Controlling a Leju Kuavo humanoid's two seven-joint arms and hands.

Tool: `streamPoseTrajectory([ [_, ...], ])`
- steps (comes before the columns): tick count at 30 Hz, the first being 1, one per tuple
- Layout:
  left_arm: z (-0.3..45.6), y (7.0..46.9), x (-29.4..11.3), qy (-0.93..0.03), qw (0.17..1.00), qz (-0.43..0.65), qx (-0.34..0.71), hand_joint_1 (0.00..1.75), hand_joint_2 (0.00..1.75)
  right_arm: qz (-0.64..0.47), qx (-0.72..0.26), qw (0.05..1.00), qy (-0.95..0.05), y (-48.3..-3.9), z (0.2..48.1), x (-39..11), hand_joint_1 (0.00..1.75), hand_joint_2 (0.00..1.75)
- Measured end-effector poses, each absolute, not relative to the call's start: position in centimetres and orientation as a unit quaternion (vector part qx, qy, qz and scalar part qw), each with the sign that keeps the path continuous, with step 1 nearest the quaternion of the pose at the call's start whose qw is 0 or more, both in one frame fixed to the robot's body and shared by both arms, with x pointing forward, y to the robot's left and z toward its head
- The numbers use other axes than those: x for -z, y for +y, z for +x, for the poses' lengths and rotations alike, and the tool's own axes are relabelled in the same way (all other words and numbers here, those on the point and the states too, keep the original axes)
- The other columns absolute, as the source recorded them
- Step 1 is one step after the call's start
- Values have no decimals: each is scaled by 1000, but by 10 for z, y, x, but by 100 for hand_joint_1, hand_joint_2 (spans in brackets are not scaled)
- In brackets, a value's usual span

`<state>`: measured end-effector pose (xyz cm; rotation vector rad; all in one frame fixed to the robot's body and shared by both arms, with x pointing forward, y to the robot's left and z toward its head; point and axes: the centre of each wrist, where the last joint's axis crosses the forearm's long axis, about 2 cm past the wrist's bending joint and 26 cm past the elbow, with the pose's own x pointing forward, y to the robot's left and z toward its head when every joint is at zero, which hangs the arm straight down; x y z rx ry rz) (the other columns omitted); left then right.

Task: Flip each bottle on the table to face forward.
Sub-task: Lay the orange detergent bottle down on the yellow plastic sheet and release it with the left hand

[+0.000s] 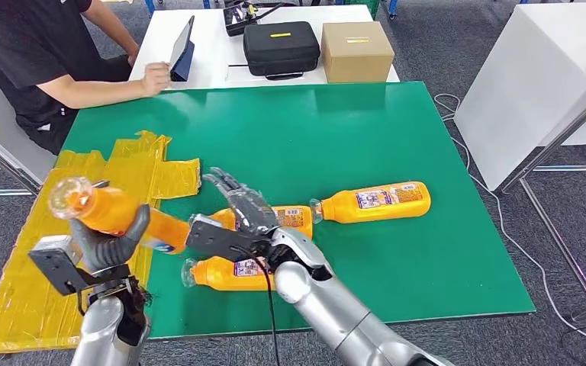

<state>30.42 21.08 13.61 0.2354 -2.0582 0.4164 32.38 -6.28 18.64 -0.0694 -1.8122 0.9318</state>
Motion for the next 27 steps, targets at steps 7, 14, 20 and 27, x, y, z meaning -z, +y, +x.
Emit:
streamPoseTrajectory([
  [7, 279, 225, -147, -868, 407, 227, -170, 175, 175, -45, -346, 528, -774, -98, 308, -168, 0, 0],
  [14, 276, 244, -154, -874, 294, 387, 16, 175, 175, -59, -333, 525, -781, -120, 293, -160, 0, 0],
  [20, 283, 266, -137, -810, 255, 485, 208, 175, 175, -52, -325, 524, -786, -136, 287, -157, 0, 0],
  [27, 284, 285, -112, -762, 285, 512, 274, 175, 175, -52, -328, 522, -786, -145, 288, -156, 0, 0],
])
